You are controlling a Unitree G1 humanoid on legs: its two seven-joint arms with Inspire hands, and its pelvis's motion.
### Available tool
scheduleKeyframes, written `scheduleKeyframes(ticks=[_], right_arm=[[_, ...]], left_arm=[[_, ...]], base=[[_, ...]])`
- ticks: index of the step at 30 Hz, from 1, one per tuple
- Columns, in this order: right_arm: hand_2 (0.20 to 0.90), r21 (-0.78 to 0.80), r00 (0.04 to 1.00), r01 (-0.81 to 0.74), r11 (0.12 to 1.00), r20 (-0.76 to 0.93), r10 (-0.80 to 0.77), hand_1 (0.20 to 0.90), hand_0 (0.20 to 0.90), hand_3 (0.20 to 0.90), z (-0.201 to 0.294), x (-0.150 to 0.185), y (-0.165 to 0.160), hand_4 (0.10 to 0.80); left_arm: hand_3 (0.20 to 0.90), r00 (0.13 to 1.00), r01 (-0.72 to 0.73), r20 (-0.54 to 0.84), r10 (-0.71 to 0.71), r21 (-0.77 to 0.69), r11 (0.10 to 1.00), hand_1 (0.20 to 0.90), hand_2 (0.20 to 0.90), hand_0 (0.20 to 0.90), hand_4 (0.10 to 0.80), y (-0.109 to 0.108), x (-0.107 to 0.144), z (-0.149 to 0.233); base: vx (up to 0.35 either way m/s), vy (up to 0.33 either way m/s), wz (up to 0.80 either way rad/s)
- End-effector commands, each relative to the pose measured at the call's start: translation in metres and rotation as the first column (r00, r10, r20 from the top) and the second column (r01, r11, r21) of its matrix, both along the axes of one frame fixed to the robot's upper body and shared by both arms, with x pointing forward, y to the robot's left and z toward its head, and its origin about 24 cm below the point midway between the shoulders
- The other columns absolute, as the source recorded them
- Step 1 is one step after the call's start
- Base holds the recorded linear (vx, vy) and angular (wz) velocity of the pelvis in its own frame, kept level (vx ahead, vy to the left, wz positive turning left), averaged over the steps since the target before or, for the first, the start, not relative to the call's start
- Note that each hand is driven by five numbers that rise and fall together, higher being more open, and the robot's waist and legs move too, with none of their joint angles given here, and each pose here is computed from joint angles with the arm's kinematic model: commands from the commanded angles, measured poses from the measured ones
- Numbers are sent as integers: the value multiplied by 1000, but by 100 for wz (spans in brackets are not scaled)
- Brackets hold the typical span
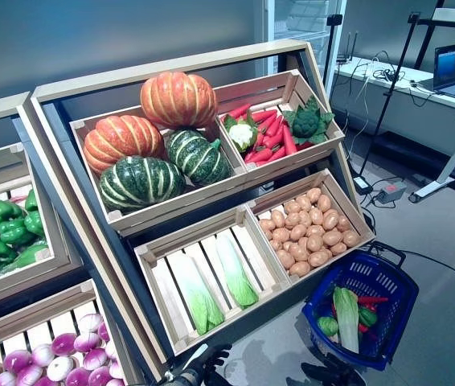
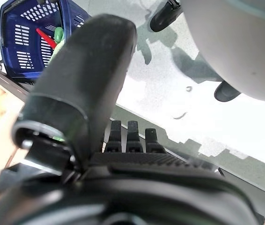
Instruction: Put vegetables into the basket
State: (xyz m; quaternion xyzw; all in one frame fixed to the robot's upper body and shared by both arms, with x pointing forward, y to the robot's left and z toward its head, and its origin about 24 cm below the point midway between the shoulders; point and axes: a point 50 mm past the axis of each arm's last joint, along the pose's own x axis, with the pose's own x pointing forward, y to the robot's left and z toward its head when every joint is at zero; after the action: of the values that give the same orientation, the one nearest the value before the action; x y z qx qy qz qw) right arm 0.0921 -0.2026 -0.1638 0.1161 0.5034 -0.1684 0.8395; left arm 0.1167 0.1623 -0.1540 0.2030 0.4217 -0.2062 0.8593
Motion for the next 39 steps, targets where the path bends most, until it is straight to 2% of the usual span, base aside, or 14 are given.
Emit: scheduleKeyframes(ticks=[1,11,14,19,22,27,32,36,39], right_arm=[[900,98,997,-63,993,56,57,900,900,900,1,26,35,800],[900,100,1000,-11,995,21,8,900,900,900,-1,21,33,800],[900,96,1000,-10,995,13,9,900,900,900,-1,21,31,800],[900,91,1000,-23,996,10,22,900,900,900,-1,23,29,800],[900,87,1000,-24,996,8,23,900,900,900,0,26,29,800],[900,91,1000,-9,996,-2,9,900,900,900,2,32,33,800],[900,99,999,33,995,-27,-30,900,900,900,2,29,39,800],[900,104,998,59,993,-32,-56,900,900,900,1,26,41,800],[900,109,996,83,991,-43,-78,900,900,900,-1,22,42,800]], left_arm=[[900,996,58,70,-57,-10,998,900,900,900,800,-8,20,6],[900,995,58,79,-57,-13,998,900,900,900,800,-9,19,6],[900,983,134,137,-126,-54,989,900,900,900,800,-16,23,11],[900,922,252,337,-191,-146,957,900,900,900,800,-34,41,32],[900,891,258,429,-148,-210,943,900,900,900,800,-39,61,50],[900,772,299,635,-5,-356,885,900,900,900,800,-46,103,106],[900,700,261,680,218,-528,808,900,900,900,800,-38,125,149],[900,647,206,668,368,-617,759,900,900,900,800,-27,135,168],[900,546,114,710,444,-589,800,900,900,900,800,-15,141,177]], base=[[0,0,0],[0,0,0],[0,0,0],[0,0,0],[0,0,0],[0,0,0],[5,0,9],[6,-2,10],[14,-1,5]])
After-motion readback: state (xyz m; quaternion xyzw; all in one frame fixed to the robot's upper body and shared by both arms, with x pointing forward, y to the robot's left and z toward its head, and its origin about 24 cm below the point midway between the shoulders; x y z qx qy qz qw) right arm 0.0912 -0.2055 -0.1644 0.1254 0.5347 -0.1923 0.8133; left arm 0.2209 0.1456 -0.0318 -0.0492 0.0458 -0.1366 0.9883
